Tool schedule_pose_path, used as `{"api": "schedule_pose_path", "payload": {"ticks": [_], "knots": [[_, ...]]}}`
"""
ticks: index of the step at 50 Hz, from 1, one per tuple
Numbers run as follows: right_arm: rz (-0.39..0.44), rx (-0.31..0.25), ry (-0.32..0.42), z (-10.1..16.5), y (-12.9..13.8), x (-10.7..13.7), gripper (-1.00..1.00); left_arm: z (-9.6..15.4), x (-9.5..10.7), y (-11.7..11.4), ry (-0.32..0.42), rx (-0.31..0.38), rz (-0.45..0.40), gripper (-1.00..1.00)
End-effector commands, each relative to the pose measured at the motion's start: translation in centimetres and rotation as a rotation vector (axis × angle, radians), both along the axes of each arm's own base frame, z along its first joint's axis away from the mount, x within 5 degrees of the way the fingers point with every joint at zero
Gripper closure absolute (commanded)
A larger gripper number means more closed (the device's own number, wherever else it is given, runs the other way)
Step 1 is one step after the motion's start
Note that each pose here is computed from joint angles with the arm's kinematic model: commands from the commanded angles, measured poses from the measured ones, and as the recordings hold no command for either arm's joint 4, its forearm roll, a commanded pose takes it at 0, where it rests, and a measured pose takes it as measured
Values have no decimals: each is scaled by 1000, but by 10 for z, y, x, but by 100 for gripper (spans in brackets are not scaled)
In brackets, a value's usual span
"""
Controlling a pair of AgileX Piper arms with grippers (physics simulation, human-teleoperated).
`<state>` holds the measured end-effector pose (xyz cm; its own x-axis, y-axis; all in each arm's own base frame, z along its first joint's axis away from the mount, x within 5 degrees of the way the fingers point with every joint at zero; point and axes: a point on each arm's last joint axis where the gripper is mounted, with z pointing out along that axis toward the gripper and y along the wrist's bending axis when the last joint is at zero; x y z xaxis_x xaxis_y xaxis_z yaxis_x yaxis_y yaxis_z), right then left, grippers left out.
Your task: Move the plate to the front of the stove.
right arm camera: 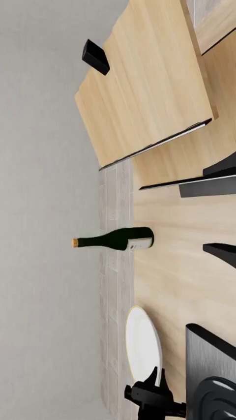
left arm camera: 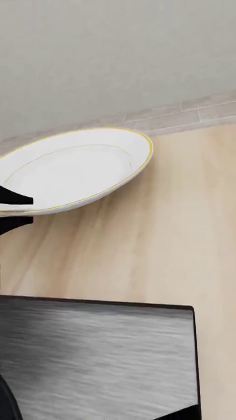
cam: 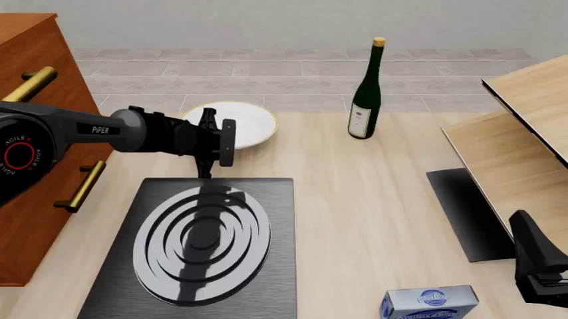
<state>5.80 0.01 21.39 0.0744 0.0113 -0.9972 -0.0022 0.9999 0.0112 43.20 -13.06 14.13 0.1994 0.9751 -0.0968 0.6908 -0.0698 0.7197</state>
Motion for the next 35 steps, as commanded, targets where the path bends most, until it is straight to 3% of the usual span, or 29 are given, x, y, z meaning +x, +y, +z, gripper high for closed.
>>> {"api": "schedule_pose_path", "payload": {"ticks": [1, 5, 6, 35], "knots": [[0, 1, 0, 0, 0, 0, -100, 1, 0, 2, -7, 9, -5, 100], [0, 0, 1, 0, 0, 0, -100, 1, -1, 2, -11, 13, -10, 100], [0, 1, 0, 0, 0, 0, -100, 0, -2, 3, -16, 18, -15, -100], [0, 0, 1, 0, 0, 0, -100, 23, -3, 5, -51, 17, -19, -100]]}}
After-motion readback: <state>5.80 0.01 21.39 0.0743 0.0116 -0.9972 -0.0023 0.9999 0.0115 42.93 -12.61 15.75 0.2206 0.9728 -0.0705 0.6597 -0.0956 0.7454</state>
